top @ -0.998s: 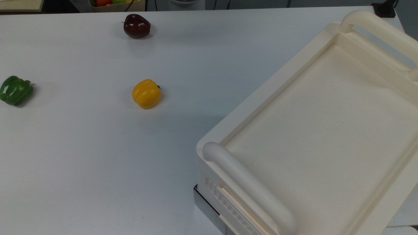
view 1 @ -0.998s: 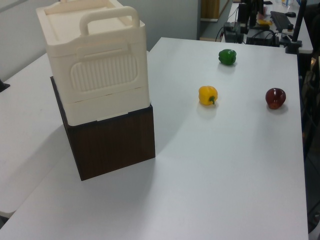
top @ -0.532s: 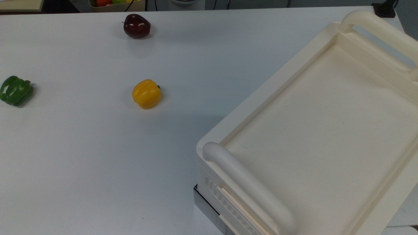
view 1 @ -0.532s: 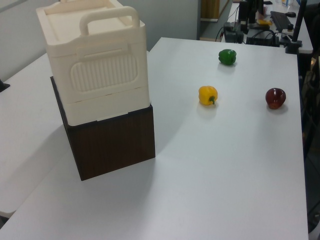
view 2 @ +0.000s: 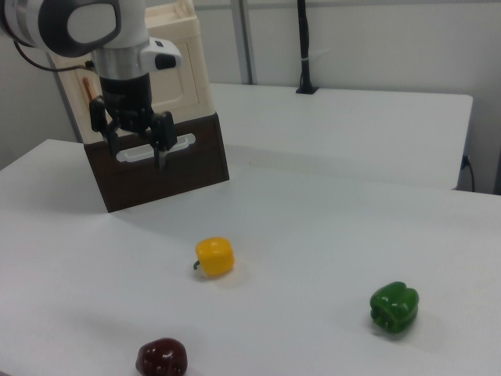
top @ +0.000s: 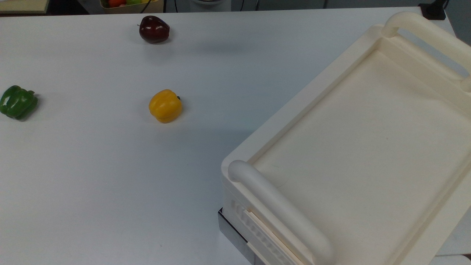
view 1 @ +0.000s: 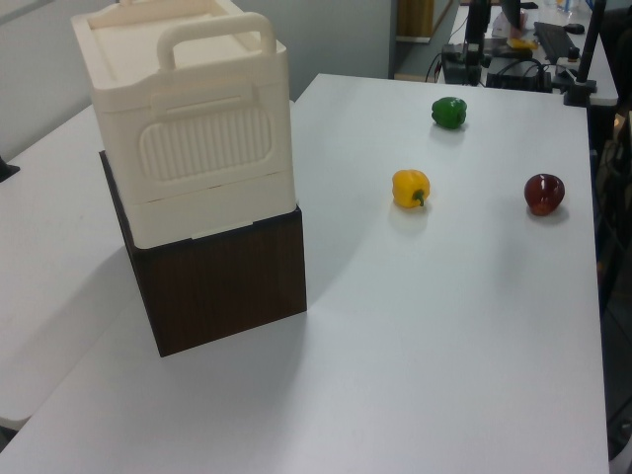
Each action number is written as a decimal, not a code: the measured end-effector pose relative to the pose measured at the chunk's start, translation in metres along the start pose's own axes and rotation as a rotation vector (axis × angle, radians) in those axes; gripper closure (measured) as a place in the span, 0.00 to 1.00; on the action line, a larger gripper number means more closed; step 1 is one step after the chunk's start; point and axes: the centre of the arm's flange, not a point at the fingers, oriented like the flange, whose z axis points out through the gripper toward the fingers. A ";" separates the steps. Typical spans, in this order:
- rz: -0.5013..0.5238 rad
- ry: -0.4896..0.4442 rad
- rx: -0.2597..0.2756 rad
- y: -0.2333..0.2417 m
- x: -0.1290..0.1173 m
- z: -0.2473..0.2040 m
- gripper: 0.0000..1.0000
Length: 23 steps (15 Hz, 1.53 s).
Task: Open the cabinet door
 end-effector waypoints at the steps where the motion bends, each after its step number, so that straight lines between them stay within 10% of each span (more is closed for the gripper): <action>1: -0.027 0.023 0.012 -0.006 0.005 -0.001 0.00; 21: -0.443 0.450 -0.002 -0.222 0.121 0.028 0.04; 23: -0.462 0.463 0.003 -0.237 0.128 0.041 0.30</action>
